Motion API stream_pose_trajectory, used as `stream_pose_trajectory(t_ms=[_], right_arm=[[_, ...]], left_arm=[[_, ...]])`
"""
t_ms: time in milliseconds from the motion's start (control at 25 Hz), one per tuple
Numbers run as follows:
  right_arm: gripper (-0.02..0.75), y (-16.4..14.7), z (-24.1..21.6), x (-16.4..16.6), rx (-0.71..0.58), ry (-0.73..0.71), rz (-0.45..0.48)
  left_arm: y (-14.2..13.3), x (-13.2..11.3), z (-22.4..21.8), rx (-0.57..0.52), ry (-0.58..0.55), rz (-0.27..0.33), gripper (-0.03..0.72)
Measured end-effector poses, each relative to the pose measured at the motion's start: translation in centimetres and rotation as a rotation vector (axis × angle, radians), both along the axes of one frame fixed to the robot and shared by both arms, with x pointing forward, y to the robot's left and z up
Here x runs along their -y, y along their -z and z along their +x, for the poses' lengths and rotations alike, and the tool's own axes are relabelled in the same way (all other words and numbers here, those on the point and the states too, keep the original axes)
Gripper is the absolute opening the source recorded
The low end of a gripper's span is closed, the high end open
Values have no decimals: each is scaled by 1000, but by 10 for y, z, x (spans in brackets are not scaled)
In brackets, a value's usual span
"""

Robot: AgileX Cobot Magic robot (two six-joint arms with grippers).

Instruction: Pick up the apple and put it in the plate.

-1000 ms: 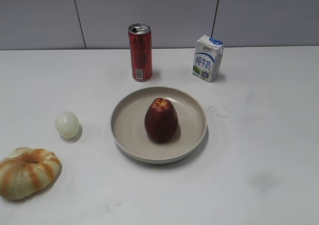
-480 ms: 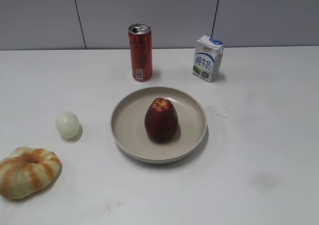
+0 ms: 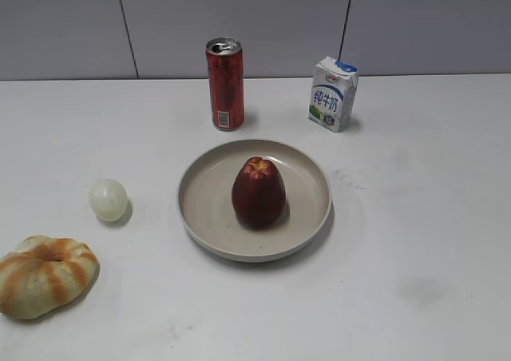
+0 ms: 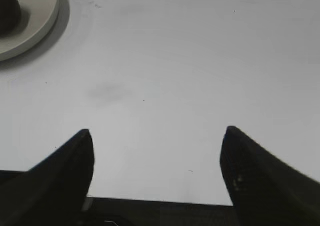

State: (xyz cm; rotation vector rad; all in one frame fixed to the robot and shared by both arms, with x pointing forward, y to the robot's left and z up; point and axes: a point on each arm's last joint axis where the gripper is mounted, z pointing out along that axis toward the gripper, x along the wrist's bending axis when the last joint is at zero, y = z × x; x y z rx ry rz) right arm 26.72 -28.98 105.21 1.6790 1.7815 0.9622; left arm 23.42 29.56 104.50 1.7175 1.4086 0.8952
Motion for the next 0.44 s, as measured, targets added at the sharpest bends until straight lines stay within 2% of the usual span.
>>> stream_pose_trajectory(t_ms=[440], right_arm=[[591, -2, -26, 3, 164, -1, 19]], left_arm=[[0, 0, 0, 0, 0, 0, 237]])
